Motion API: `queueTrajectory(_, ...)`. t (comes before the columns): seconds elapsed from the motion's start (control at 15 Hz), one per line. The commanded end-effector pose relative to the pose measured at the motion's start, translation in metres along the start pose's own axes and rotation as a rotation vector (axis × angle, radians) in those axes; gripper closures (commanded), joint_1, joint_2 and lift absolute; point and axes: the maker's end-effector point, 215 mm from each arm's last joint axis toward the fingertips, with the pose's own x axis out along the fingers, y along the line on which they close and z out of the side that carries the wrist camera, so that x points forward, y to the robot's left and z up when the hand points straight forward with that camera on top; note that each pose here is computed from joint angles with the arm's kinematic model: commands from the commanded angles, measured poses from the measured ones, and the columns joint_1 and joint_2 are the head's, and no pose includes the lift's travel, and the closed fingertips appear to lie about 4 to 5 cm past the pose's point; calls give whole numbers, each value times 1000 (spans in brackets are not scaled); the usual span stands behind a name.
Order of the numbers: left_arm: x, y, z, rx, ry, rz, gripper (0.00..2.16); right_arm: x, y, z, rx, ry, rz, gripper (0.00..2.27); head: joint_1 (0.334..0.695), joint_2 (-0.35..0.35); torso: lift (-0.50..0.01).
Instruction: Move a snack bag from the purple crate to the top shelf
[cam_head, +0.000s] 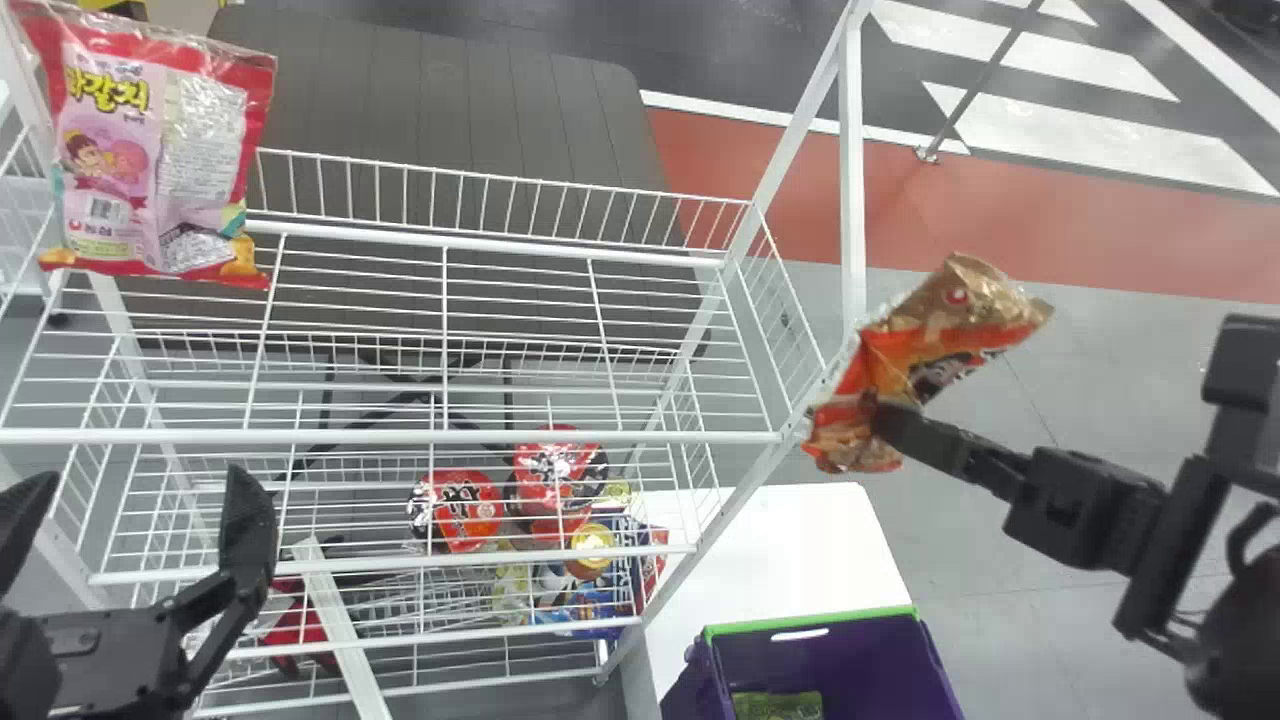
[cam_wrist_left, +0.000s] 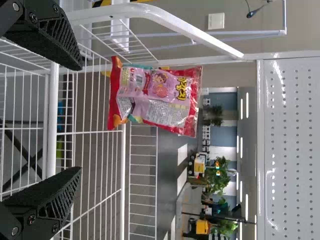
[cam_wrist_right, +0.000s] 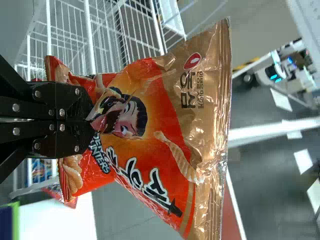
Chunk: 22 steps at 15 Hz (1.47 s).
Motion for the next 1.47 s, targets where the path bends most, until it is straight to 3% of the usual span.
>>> queueTrajectory(0.0, -1, -4, -2, -2, 3, -5, 103, 11, 25, 9, -33, -8, 47, 1656, 695, -311, 0)
queueTrajectory(0.73, -4, -18, -13, 15, 22, -34, 103, 93, 135, -4, -197, 77, 115, 1656, 695, -154, 0)
queueTrajectory(0.93, -7, -18, -17, 20, 30, -33, 103, 122, 148, 25, -348, -19, 114, 1656, 695, -105, 0)
queueTrajectory(1.4, -7, -15, -18, 29, 30, -28, 103, 159, 173, 55, -452, -185, 155, 1656, 695, -46, 0)
